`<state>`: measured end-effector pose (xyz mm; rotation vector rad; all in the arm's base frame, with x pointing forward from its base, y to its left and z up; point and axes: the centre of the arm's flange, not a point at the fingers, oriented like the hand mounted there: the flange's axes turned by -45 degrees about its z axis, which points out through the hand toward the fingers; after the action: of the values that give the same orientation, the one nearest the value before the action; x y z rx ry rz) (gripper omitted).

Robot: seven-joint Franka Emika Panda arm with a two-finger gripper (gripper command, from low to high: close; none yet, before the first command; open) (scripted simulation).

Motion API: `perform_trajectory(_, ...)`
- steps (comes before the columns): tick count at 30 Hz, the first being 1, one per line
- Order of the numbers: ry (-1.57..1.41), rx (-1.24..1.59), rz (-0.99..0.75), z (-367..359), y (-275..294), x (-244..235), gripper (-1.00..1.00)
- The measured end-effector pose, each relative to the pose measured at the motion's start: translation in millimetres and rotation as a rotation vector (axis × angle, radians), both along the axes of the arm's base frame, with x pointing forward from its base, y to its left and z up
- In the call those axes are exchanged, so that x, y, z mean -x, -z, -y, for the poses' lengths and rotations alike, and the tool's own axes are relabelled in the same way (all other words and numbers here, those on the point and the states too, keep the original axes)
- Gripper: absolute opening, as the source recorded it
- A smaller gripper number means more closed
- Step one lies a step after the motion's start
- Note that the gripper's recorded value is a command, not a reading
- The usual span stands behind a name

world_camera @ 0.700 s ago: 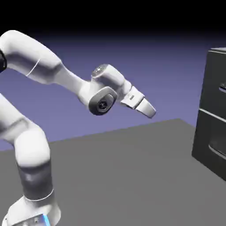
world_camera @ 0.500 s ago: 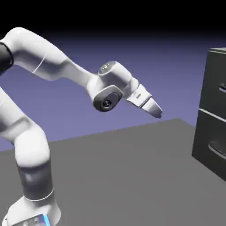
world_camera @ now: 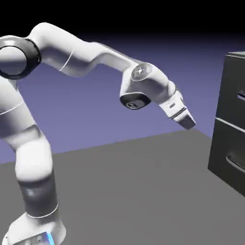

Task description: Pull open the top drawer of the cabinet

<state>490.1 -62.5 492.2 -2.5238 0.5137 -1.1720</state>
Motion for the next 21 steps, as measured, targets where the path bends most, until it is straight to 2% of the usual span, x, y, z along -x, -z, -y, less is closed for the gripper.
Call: perform_trajectory(21, 0.191, -0.494, 0.202, 20.8, 15.8, -87.2, 0.00)
